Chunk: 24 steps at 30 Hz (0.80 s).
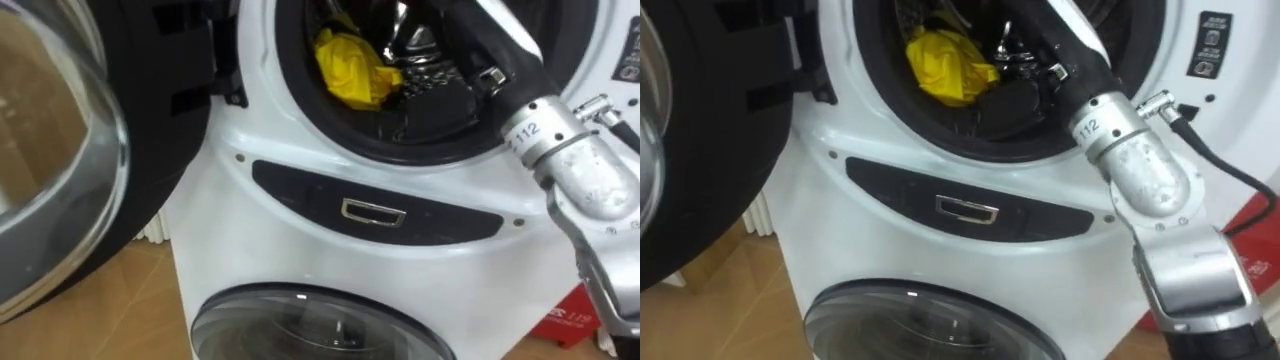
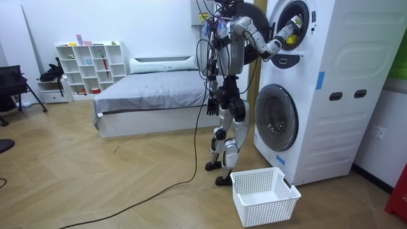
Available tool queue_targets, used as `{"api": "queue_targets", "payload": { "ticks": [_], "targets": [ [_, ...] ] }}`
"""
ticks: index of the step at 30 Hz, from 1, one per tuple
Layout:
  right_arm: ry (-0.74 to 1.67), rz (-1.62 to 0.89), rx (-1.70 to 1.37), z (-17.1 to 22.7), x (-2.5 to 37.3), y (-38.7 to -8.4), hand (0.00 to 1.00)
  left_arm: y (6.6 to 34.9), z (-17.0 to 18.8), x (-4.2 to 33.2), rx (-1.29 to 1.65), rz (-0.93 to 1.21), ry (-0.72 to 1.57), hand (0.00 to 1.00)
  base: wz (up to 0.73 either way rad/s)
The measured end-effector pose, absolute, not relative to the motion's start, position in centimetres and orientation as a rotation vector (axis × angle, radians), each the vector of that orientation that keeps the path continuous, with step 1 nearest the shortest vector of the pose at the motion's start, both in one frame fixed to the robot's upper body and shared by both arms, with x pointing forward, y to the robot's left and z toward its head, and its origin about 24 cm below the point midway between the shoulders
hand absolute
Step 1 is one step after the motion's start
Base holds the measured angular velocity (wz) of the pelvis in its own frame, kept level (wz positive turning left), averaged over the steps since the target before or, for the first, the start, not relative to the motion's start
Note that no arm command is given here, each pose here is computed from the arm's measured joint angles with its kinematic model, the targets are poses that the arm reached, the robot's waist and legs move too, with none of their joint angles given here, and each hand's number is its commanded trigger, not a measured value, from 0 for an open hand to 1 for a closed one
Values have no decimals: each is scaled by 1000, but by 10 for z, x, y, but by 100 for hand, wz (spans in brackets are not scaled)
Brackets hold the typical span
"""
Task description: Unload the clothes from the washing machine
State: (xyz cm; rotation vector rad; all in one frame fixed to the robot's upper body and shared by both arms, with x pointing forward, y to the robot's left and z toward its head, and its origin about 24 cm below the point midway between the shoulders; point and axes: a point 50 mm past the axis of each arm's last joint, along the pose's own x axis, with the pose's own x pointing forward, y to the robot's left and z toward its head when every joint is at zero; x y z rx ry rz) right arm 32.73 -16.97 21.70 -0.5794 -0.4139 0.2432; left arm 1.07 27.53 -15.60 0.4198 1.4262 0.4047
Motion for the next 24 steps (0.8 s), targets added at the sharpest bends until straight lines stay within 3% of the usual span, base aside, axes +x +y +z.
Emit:
{"api": "queue_targets", "payload": {
  "ticks": [11, 24],
  "targets": [
    [-242, 91, -714, 221, 358, -208, 0, 282, -153, 5, 414, 441, 1451, 0, 11],
    [-108, 60, -887, 210, 371, -219, 0, 293, -148, 14, 422, 429, 1436, 0, 6]
  ]
}}
